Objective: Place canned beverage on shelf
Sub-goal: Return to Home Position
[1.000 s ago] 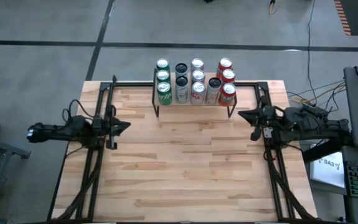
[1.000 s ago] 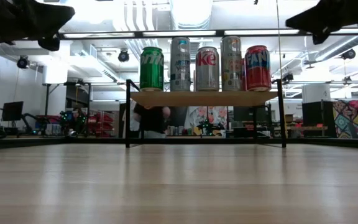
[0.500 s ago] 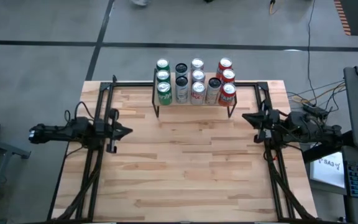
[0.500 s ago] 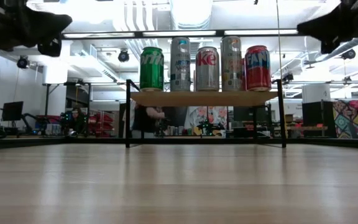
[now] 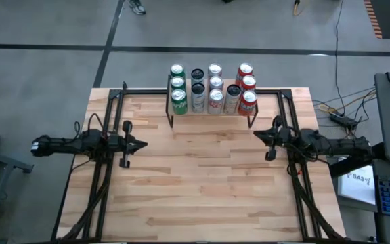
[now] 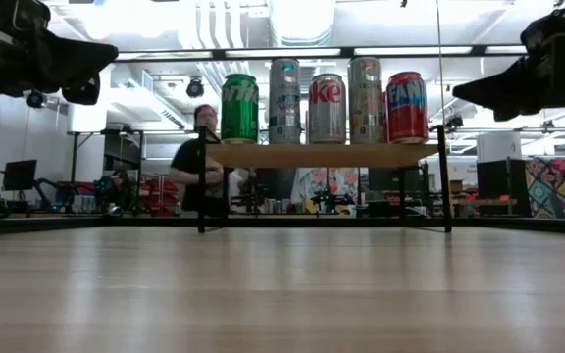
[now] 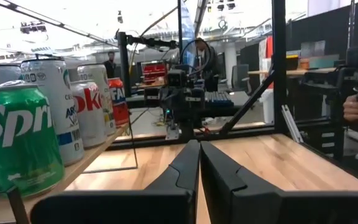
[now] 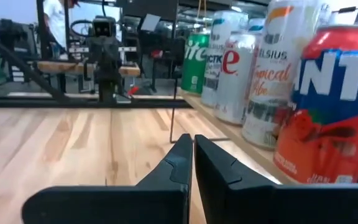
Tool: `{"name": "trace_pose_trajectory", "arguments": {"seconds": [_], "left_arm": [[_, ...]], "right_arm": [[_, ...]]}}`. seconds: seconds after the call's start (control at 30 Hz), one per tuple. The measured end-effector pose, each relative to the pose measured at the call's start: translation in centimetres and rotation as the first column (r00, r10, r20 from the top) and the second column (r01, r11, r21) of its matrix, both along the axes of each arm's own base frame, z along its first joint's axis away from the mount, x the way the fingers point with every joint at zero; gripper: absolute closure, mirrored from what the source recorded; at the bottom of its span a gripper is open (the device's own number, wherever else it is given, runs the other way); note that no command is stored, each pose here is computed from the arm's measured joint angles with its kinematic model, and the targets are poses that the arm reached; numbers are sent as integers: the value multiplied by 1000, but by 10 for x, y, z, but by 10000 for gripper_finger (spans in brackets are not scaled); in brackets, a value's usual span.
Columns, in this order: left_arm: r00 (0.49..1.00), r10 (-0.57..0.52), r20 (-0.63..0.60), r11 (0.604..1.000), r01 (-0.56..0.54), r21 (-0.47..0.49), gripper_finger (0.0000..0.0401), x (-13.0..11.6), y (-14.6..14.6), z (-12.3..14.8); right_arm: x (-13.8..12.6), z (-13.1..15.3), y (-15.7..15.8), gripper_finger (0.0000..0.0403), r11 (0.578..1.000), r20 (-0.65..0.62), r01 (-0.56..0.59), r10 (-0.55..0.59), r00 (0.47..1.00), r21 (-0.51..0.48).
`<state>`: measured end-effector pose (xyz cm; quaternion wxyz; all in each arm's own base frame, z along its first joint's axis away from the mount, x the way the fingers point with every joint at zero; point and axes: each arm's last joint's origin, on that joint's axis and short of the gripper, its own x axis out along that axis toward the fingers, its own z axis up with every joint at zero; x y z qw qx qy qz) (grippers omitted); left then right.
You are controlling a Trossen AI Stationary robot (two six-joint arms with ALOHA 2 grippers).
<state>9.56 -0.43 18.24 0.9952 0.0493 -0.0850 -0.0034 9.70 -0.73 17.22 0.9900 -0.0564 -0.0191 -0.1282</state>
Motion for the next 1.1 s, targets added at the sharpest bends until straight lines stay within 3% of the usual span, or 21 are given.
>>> {"name": "trace_pose_trajectory", "arguments": {"seconds": [0.13,0.3,1.1], "left_arm": [[1000,0,-13,1000,0,-18,401,1,0,-1],[999,10,-36,1000,-11,-16,401,2,0,-2],[997,9,-71,1000,-10,-17,401,4,0,-4]], "right_arm": [[2,-1,0,393,999,-33,7,-8,999,-34],[1,-1,-4,393,973,-75,151,-166,983,-176],[1,-1,-5,394,970,-80,163,-179,981,-182]]}}
